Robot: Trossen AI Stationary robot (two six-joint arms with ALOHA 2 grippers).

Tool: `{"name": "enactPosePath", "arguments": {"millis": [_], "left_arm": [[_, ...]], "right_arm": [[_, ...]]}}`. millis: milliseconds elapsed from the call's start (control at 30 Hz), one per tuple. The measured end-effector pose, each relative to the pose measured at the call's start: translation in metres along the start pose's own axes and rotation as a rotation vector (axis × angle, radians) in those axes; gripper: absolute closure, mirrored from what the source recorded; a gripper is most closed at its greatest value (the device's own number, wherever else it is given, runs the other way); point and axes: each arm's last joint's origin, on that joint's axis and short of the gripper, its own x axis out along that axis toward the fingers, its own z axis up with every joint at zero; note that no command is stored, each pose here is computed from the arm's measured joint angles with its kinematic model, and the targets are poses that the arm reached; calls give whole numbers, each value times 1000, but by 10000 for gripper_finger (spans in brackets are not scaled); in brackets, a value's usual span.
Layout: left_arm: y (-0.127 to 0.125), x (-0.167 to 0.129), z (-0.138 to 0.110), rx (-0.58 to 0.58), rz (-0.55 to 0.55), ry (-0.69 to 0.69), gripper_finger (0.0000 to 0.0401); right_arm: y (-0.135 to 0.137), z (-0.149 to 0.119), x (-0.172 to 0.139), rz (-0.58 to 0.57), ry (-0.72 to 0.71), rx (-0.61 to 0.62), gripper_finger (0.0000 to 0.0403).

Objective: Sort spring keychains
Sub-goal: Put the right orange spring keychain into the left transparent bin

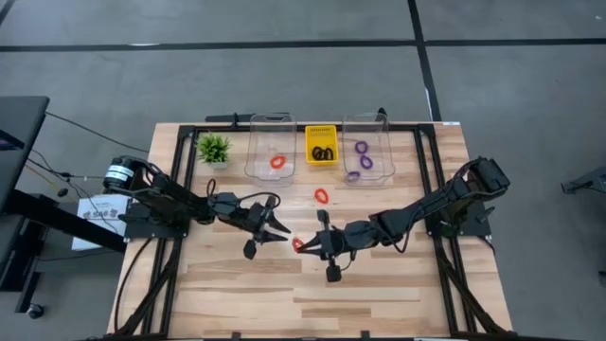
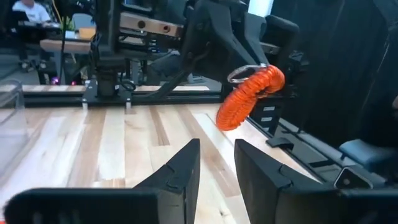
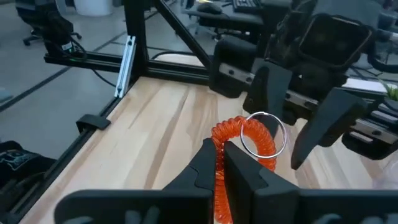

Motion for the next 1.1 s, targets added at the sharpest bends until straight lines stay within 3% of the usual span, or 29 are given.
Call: {"name": "enactPosePath", "arguments": {"millis": [467,1100], "left_arm": [[0,0,0,252,0,0,304],[2,0,0,257,53,4,304]], "right_arm": [[-23,3,4,25,-46,26,395],[-27,4,8,69,-100,33,395]]}}
